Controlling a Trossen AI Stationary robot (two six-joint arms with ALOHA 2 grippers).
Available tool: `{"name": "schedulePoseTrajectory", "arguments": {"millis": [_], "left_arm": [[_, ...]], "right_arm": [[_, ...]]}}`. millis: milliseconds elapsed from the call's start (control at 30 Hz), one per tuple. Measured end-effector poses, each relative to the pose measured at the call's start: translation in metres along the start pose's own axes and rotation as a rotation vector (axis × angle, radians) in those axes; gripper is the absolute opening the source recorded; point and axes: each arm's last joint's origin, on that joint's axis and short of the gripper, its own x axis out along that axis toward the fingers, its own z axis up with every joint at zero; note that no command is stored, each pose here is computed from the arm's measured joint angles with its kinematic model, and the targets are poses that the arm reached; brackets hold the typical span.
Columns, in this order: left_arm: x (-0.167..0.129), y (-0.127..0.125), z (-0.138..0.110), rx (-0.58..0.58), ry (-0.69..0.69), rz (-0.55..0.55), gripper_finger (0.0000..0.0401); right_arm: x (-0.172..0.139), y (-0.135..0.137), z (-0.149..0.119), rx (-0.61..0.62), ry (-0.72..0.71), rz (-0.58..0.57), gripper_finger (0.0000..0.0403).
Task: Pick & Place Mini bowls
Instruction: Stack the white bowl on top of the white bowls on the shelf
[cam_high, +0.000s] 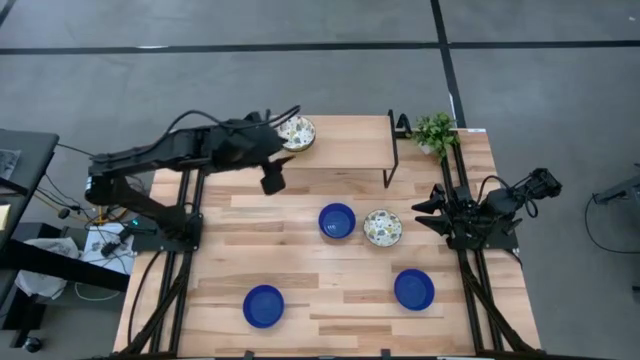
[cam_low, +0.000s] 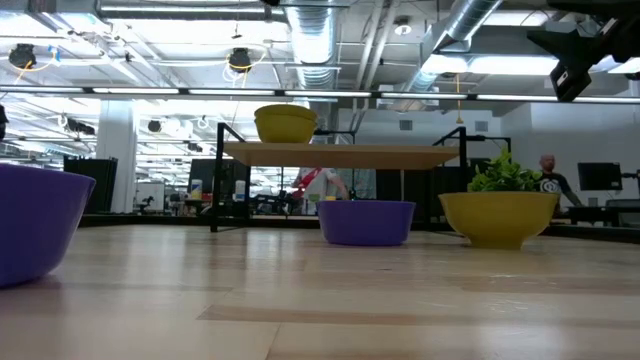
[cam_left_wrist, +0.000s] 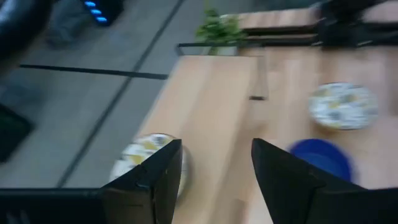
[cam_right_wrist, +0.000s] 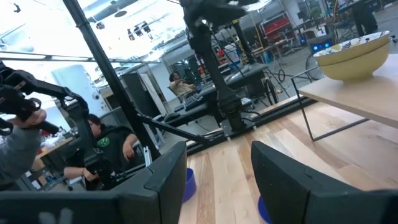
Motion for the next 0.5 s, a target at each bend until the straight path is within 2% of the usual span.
{"name": "schedulePoseTrajectory", "arguments": {"millis": [267, 500], "left_arm": [[-0.031, -0.003, -0.002, -0.123, -0.052, -0.239, 0.0192], [-0.045, -0.004, -0.009, -0.154, -0.019, -0.326, 0.0192]], "right_arm": [[0.0, 0.0, 0.0, 0.002, -0.004, 0.001, 0.0169], [0.0, 0.001, 0.006, 0.024, -0.056, 0.003, 0.0169]]}}
